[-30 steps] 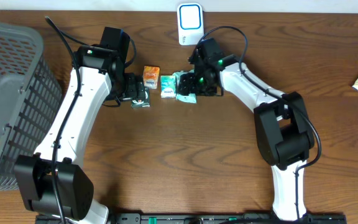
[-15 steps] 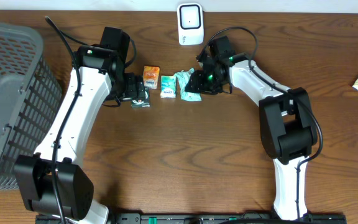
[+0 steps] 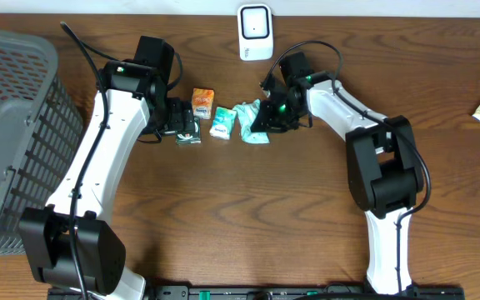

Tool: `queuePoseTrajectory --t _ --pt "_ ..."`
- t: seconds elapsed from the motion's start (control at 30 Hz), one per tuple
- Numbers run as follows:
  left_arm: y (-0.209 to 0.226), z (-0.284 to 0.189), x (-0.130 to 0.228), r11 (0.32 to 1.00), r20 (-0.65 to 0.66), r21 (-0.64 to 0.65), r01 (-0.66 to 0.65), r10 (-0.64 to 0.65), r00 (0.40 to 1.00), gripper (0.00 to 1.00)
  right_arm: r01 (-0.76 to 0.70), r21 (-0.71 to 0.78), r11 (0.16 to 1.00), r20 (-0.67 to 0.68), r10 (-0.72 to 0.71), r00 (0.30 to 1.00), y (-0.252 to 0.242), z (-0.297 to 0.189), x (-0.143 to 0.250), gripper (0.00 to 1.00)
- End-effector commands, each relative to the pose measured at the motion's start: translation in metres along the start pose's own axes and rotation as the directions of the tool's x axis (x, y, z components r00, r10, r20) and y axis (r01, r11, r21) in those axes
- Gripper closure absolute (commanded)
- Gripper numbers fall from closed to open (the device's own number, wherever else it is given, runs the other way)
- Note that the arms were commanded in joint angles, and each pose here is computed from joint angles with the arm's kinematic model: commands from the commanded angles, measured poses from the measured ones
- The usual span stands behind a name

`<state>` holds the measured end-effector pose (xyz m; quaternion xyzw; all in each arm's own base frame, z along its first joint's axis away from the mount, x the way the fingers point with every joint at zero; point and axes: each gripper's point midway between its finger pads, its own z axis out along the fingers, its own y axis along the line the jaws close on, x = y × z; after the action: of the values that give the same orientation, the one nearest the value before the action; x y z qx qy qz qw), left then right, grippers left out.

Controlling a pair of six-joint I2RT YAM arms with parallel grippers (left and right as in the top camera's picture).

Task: Scan the item barcode
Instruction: 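Lift the green pouch and move it right of the items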

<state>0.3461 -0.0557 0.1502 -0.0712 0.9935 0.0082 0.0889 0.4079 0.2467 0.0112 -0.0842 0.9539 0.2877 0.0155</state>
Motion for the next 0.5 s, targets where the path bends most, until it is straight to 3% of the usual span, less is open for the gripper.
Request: queuePoseTrajectory --t 0.0,0.07,0.23,0.33,0.47 --pt "0.003 -0.004 -0.004 1.000 0.015 -0.006 0.000 0.000 1.000 0.02 0.108 0.187 0.976 0.078 -0.125 0.989 -0.001 -0.033 -0.014 0.87" --pt "0.003 -0.004 -0.004 1.000 0.015 -0.006 0.000 0.000 1.000 0.02 0.156 0.267 0.951 0.075 -0.182 0.981 0.000 -0.041 -0.012 0.99" --pt "0.003 -0.004 -0.004 1.000 0.015 -0.006 0.000 0.000 1.000 0.02 0.186 0.491 0.851 0.040 -0.235 0.971 -0.013 -0.042 -0.006 0.99" --pt "0.003 -0.004 -0.004 1.000 0.015 -0.006 0.000 0.000 1.000 0.02 0.194 0.549 0.813 0.040 -0.257 0.966 -0.015 -0.044 -0.007 0.99" --pt "0.003 -0.004 -0.004 1.000 0.015 -0.006 0.000 0.000 1.000 0.02 0.149 0.706 0.692 0.065 -0.273 0.960 -0.031 -0.062 -0.015 0.99"
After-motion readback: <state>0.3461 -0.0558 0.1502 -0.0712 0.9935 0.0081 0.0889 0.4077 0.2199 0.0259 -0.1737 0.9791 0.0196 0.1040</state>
